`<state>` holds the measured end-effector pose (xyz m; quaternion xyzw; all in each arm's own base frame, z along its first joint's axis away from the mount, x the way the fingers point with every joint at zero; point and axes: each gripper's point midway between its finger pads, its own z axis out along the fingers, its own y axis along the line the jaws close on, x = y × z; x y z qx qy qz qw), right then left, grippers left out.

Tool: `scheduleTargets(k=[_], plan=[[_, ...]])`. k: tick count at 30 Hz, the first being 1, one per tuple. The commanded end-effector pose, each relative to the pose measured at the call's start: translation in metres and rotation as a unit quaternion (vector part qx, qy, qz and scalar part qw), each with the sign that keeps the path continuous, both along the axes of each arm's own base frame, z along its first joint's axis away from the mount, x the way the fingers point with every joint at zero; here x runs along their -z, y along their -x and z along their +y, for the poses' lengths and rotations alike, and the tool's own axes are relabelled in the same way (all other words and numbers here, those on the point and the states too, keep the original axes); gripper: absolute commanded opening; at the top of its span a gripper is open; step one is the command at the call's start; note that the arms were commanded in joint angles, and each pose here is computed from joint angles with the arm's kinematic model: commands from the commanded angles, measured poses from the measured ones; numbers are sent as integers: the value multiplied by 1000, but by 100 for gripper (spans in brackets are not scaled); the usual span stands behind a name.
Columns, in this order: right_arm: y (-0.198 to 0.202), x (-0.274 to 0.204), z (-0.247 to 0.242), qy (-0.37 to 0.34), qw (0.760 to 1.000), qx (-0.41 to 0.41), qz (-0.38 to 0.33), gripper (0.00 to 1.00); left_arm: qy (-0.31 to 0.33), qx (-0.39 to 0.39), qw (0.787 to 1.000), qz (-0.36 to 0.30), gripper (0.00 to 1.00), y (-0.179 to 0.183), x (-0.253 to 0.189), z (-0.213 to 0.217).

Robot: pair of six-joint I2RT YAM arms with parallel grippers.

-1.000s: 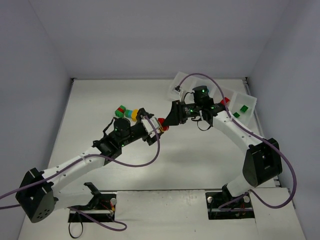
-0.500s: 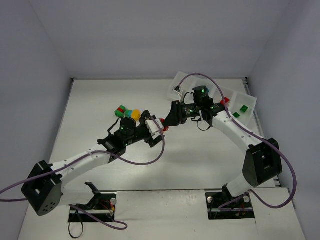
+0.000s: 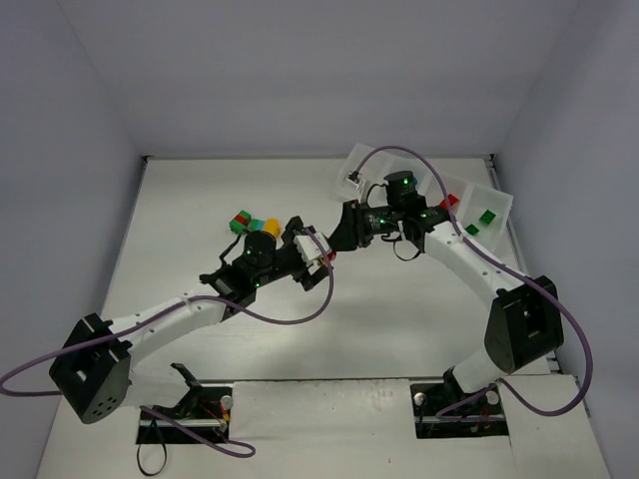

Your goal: Sort the legos into containers by color

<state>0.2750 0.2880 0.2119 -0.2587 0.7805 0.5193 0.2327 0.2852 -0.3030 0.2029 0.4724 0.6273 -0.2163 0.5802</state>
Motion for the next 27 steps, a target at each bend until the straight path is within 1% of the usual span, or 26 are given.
scheduleTargets(k=[1,3,4,6,7,8,10,13,17,21,23,26,27], plan=[[-3,-33,6,-36,998,-20,-56,0,45,-2,998,-48,82,-13,-49,-9],[-4,-35,7,-37,998,-20,-56,0,44,-5,998,-44,80,-14,-46,-9],[-4,-35,7,-38,998,-20,-56,0,45,-5,998,-44,75,-14,-47,-9],[-4,-35,7,-38,997,-20,-57,0,45,-4,998,-39,71,-14,-44,-10],[-5,-35,7,-38,997,-20,-57,0,45,1,998,-37,59,-13,-44,-11],[-5,-35,7,-37,997,-19,-59,0,43,2,998,-35,50,-13,-42,-11],[-5,-35,7,-37,997,-18,-59,0,44,1,999,-29,34,-12,-40,-12],[-7,-34,5,-34,997,-14,-62,0,47,-2,999,-25,30,-12,-39,-10],[-14,-34,-3,-31,997,2,-68,0,48,-9,999,-19,15,-12,-35,-7],[-33,-36,-28,-28,996,39,-77,0,47,-16,999,-13,11,-12,-32,0],[-40,-37,-40,-31,995,53,-77,0,46,-17,999,-11,10,-11,-29,3],[-65,-42,-71,-29,991,101,-86,0,48,-19,999,-4,10,-10,-26,7],[-67,-43,-71,-29,991,99,-87,0,48,-19,999,-3,10,-9,-24,7]])
